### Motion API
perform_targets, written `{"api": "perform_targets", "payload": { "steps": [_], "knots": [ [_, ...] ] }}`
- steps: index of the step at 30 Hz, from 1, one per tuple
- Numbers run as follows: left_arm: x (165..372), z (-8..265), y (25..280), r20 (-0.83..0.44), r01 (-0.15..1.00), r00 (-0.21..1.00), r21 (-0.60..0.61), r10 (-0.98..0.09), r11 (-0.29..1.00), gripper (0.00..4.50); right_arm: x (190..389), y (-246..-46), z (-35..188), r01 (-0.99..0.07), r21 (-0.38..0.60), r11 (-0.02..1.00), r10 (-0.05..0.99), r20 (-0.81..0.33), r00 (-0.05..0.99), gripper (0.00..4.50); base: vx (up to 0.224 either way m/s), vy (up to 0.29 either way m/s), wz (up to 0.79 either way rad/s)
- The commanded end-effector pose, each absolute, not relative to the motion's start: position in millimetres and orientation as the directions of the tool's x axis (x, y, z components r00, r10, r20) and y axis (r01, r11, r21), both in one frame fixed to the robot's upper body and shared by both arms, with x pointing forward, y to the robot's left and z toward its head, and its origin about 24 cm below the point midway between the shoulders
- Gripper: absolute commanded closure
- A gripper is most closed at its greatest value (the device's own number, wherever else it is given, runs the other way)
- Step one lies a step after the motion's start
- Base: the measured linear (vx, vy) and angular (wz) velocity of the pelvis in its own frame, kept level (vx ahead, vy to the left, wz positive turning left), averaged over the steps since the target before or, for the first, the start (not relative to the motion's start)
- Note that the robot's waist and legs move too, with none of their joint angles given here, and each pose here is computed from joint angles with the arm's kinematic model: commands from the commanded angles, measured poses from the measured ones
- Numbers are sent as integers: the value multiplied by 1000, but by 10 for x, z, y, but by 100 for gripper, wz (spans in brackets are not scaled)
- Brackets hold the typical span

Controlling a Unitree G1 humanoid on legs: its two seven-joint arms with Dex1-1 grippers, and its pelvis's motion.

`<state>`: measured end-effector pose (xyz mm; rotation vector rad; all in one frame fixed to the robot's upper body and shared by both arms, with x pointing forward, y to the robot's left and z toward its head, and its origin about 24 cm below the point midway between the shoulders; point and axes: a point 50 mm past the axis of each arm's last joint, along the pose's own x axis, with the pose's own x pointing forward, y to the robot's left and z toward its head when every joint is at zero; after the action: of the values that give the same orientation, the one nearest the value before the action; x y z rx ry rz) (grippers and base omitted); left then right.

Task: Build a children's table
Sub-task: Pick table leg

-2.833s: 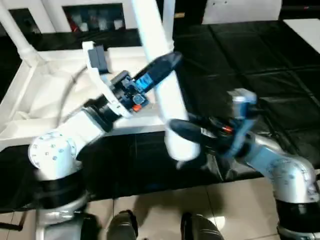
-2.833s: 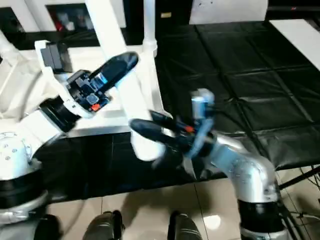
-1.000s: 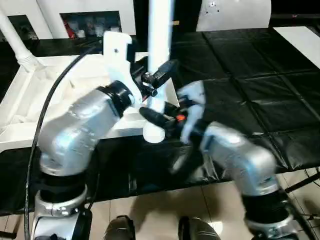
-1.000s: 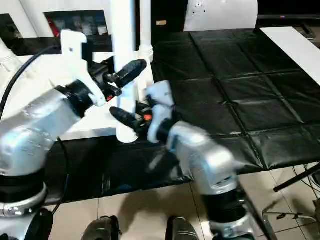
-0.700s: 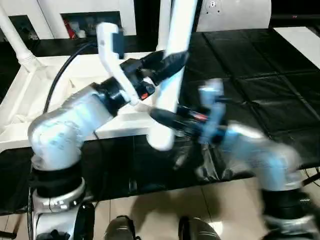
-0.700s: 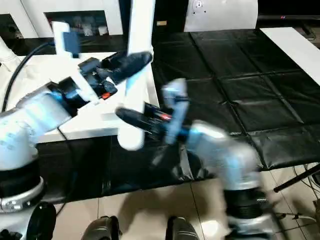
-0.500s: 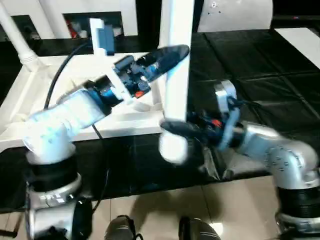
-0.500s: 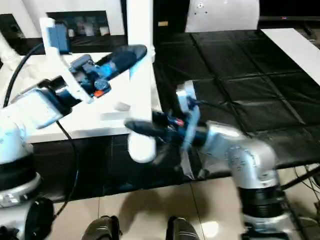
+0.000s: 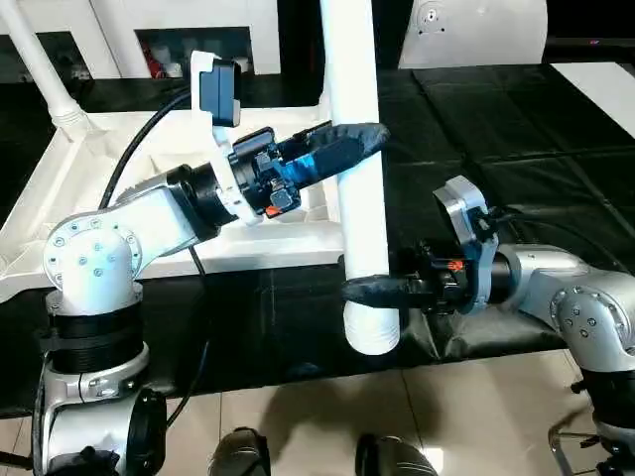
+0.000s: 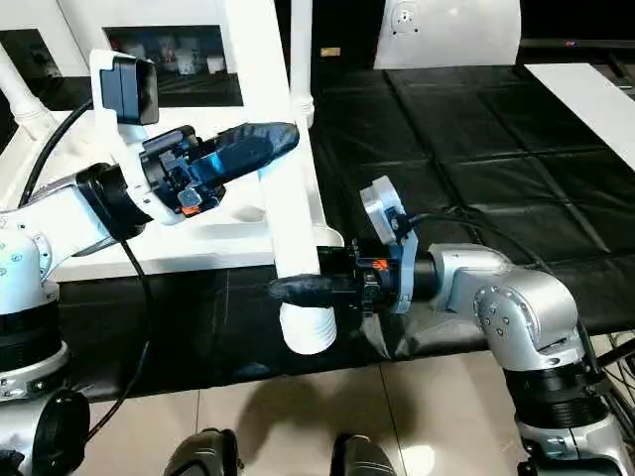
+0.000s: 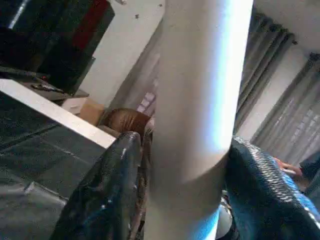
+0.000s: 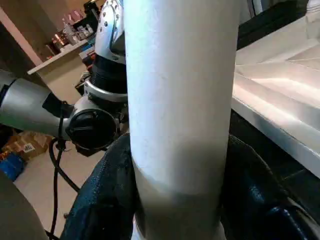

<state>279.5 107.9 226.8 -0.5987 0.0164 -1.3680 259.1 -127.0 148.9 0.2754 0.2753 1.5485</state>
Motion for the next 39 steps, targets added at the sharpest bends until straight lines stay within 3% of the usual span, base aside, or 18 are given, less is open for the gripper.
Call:
{"api": "perform_targets", "payload": {
  "steps": [1, 11, 26, 29, 34, 39],
  "knots": [
    [2797, 2254, 1090, 335, 909, 223, -412, -915, 71, 216, 2602, -1266, 1553, -952, 306, -16, 1000, 2, -16, 261, 0, 0, 0],
    [2811, 2240, 1106, 353, 908, 238, -413, -905, 78, 270, 2620, -1276, 1543, -956, 295, -6, 1000, -4, -8, 261, 0, 0, 0],
    [2871, 2210, 1140, 343, 894, 309, -423, -887, 148, 273, 2642, -1285, 1532, -958, 286, 12, 1000, -11, 9, 261, 0, 0, 0],
    [2895, 2215, 1149, 336, 893, 322, -417, -885, 166, 273, 2707, -1285, 1516, -956, 286, 70, 998, -22, 67, 191, 0, 0, 0],
    [2953, 2228, 1183, 301, 880, 371, -417, -878, 229, 275, 2785, -1287, 1554, -952, 279, 122, 992, 8, 130, 157, 0, 0, 0],
    [3109, 2229, 1220, 182, 814, 521, -399, -834, 422, 276, 2845, -1288, 1575, -947, 250, 203, 976, 22, 215, 113, 0, 0, 0]
  ]
}}
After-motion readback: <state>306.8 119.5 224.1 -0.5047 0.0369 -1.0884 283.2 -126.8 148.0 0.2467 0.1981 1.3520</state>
